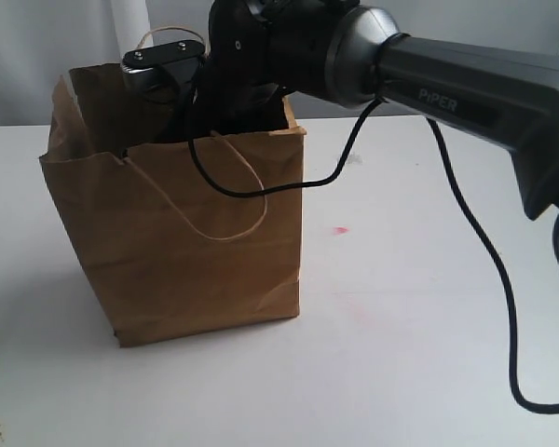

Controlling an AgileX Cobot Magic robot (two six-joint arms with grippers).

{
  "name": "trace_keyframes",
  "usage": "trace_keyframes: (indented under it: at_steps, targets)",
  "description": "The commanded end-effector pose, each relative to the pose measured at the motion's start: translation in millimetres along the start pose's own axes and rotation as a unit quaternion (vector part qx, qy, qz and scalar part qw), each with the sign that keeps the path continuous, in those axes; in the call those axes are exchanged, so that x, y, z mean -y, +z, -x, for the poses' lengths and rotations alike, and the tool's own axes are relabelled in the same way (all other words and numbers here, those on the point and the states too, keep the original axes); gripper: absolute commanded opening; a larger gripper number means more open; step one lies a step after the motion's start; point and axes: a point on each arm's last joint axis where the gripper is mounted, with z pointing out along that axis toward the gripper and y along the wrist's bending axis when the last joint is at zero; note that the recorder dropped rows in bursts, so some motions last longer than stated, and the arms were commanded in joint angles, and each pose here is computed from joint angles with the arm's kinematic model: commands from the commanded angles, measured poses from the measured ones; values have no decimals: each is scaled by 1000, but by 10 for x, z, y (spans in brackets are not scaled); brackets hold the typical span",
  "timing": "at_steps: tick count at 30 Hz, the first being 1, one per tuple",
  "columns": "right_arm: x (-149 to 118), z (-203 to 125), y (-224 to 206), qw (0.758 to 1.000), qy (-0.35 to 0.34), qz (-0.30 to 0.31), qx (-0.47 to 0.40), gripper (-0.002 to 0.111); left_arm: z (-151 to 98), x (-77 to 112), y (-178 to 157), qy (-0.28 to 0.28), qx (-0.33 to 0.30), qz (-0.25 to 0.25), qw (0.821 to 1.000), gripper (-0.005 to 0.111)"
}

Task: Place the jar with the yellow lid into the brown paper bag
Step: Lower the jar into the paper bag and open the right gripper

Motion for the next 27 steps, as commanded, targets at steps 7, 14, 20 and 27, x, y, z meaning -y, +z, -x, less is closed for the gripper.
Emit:
trace_keyframes:
  at_steps: [7,14,20,27]
  targets:
    - [-22,-97,124,999,37,6,-37,102,14,6,0,-3,4,-4,1000,1]
    - [-22,-89,125,999,37,6,-33,105,14,6,0,-3,4,-4,1000,1]
    - [-26,-61,102,999,36,7,-26,105,14,6,0,-3,4,-4,1000,1]
    - [-82,132,-214,999,32,15,17,105,14,6,0,-3,4,-4,1000,1]
